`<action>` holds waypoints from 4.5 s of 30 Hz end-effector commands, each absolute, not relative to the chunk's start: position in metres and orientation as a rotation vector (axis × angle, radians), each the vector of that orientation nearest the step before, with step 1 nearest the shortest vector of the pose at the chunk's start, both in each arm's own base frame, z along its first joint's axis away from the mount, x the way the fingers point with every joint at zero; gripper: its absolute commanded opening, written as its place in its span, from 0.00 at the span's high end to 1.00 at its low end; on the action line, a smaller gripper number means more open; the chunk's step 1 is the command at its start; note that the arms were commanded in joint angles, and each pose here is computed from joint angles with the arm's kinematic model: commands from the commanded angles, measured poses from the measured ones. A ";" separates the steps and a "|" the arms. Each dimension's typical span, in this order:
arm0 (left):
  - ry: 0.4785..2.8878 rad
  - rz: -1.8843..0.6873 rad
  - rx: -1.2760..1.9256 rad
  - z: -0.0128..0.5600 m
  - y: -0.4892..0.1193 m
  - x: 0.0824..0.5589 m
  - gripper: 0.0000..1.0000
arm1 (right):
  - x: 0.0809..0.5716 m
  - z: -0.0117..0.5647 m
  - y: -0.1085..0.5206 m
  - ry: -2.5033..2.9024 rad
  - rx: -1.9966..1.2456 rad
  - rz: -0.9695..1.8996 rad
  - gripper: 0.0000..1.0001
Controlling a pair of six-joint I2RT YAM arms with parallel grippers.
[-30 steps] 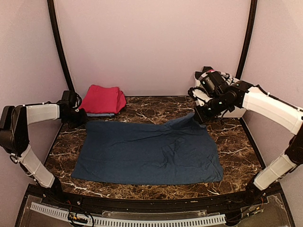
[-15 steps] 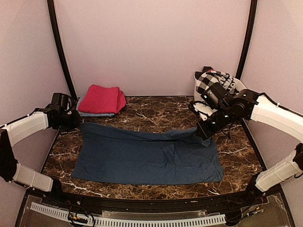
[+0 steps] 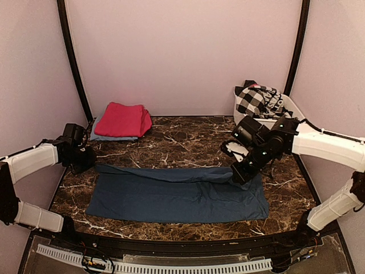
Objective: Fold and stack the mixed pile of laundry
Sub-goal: Fold the 1/3-folded T-shirt at the center of the board, then smooth out the rectangle-folded T-shirt at the center of the board.
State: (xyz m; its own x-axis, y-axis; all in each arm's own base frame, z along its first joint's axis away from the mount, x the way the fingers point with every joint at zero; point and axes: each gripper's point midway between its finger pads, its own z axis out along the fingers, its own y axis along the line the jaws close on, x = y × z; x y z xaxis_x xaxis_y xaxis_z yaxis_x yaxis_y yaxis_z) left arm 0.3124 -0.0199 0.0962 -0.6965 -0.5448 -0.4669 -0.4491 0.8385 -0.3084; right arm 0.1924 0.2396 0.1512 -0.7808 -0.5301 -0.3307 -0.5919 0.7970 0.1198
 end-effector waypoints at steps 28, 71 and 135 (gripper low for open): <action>2.571 -0.147 -0.766 0.062 -0.014 0.280 1.00 | 0.133 0.079 0.241 3.054 -1.030 0.304 1.00; 2.382 -0.573 -0.231 0.154 -0.121 0.322 0.47 | 0.229 0.052 0.313 2.903 -0.858 0.684 0.40; 1.567 -0.695 2.069 0.043 -0.536 0.066 0.77 | 0.244 0.164 0.226 2.514 -0.440 1.118 0.52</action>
State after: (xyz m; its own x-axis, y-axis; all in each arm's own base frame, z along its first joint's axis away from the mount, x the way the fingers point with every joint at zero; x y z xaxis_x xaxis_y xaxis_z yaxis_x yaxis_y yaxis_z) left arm 0.0765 -0.5393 0.0572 0.1758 0.7074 -0.6846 0.9802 -0.1901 0.0552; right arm 0.2439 0.2266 0.1606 -0.9042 -0.1293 -0.4070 -0.3848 0.6603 0.6450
